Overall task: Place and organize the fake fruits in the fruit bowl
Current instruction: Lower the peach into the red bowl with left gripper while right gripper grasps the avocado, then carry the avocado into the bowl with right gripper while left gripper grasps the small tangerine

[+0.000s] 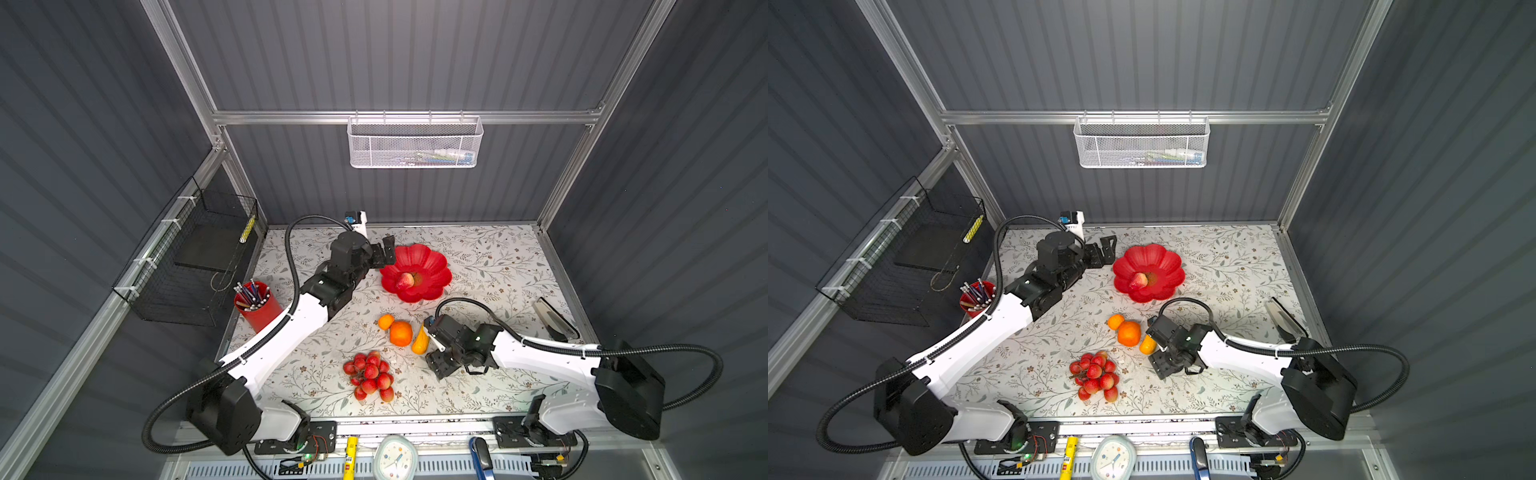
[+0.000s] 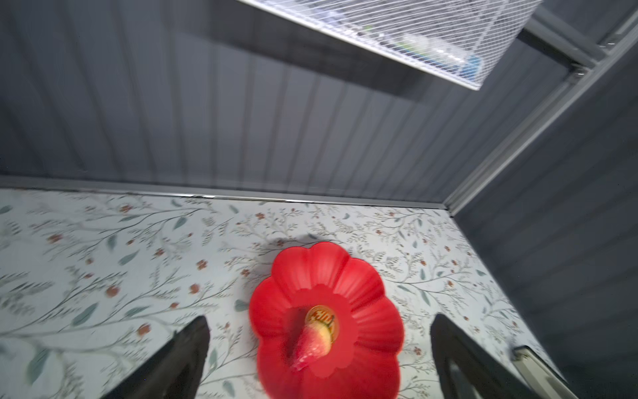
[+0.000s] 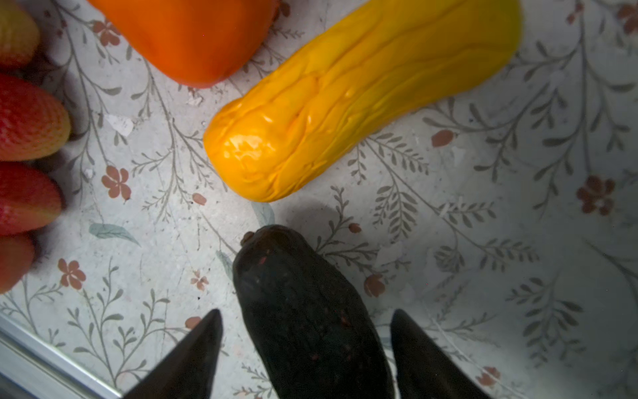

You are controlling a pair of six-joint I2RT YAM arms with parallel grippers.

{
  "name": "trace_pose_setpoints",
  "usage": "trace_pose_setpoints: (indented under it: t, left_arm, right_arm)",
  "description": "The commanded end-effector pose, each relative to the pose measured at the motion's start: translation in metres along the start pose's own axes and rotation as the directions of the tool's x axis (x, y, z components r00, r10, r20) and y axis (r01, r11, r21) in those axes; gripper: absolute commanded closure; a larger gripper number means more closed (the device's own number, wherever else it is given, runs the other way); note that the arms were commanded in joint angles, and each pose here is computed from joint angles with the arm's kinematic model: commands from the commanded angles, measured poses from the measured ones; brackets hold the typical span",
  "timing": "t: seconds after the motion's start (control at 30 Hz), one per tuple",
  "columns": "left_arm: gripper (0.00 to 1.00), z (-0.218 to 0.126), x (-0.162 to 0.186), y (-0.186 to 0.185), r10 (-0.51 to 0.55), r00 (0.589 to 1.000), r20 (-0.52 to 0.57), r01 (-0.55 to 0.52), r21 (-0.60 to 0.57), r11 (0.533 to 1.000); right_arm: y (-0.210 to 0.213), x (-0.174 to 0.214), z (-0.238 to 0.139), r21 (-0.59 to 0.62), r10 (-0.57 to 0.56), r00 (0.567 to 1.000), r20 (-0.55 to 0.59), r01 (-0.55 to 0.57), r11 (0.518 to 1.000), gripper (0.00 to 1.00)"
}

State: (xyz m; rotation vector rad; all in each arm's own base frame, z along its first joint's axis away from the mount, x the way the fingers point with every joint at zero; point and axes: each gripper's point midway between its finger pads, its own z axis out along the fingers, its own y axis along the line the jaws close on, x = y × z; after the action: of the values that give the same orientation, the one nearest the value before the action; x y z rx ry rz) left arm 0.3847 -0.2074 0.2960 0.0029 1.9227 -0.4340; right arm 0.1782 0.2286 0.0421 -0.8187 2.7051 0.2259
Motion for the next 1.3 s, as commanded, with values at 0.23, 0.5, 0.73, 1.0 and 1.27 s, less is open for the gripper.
trace_pose_setpoints:
  t: [0.23, 0.5, 0.73, 1.0, 1.27]
  left_arm:
    - [0.00, -0.033, 0.117, 0.084, -0.243, 0.956, -0.164, 0.190, -0.285, 0.940]
    - [0.03, -0.014, 0.165, 0.053, -0.271, 0.882, -0.387, 0.219, -0.173, 0.960]
    - [0.06, -0.003, 0.210, 0.032, -0.292, 0.793, -0.535, 0.283, -0.100, 0.954]
    - [0.06, 0.008, 0.229, 0.025, -0.292, 0.768, -0.570, 0.295, -0.088, 0.951]
    - [0.09, 0.019, 0.248, 0.024, -0.287, 0.744, -0.604, 0.280, -0.108, 0.954]
  right_arm:
    - [-0.013, -0.009, -0.024, 0.062, 0.047, 0.997, 0.062, -0.051, 0.997, 0.68]
    - [-0.058, -0.084, -0.092, 0.056, 0.140, 0.906, 0.399, -0.176, 0.983, 0.67]
    - [-0.119, -0.191, -0.081, 0.081, 0.199, 0.849, 0.490, -0.272, 0.959, 0.66]
    - [-0.155, -0.261, -0.024, 0.087, 0.212, 0.877, 0.432, -0.274, 0.958, 0.64]
    - [-0.167, -0.279, 0.033, 0.088, 0.224, 0.909, 0.351, -0.270, 0.959, 0.57]
